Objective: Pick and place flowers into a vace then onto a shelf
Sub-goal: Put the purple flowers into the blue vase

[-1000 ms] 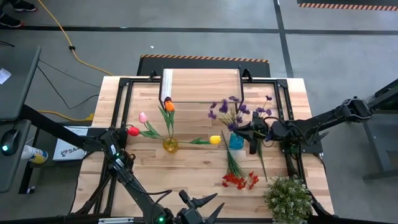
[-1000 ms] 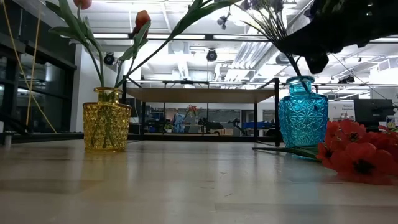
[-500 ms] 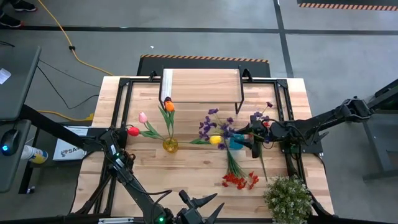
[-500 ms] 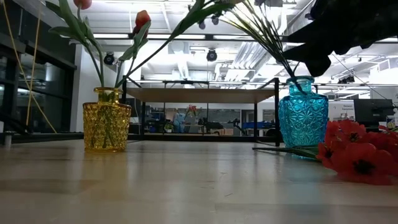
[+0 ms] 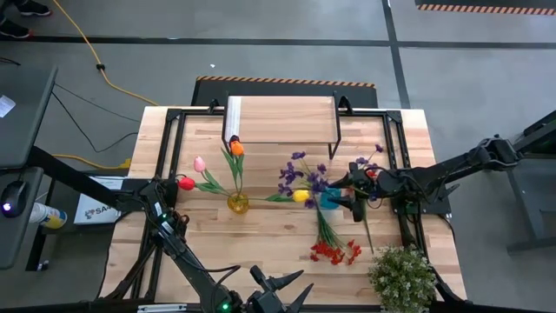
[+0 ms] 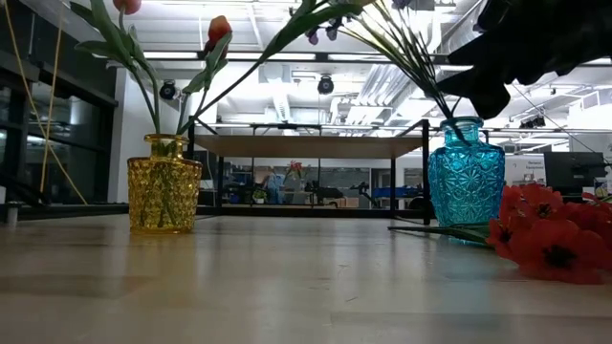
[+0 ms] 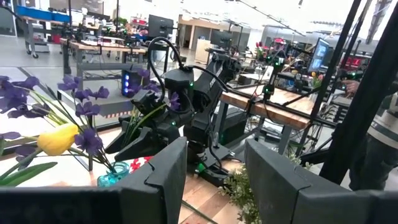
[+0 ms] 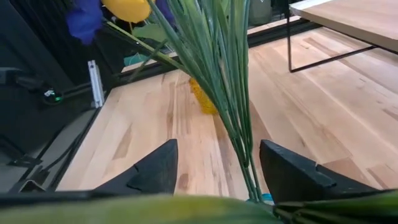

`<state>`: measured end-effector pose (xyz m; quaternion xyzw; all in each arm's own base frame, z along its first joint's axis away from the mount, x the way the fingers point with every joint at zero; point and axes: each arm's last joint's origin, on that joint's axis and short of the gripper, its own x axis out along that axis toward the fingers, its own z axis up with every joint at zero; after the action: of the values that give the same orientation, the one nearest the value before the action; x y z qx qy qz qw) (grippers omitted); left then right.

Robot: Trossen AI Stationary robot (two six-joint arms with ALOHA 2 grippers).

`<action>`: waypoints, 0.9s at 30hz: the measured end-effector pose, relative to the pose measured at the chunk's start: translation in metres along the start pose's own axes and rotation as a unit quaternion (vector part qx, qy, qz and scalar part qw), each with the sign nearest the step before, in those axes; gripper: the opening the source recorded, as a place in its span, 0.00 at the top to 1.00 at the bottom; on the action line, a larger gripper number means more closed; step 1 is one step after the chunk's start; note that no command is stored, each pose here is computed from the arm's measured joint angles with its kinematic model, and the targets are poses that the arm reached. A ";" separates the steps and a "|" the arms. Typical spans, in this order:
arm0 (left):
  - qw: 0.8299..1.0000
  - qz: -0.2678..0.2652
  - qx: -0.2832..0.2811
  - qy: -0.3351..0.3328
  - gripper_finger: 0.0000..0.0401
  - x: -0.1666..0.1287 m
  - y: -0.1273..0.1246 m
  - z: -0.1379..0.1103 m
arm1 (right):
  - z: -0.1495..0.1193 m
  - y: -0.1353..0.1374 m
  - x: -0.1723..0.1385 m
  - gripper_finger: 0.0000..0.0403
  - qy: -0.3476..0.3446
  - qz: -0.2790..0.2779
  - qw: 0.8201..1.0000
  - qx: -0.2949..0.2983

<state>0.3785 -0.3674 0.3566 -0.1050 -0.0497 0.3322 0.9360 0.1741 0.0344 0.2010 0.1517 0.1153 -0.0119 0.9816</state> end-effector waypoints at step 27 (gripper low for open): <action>1.000 0.000 0.008 0.000 0.51 0.000 0.000 -0.001 | -0.006 -0.004 -0.025 0.45 0.077 0.038 0.996 0.028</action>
<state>0.3788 -0.3677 0.3556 -0.0976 -0.0466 0.3324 0.9369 0.1478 0.0320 0.2002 0.1843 0.1841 0.0336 0.9649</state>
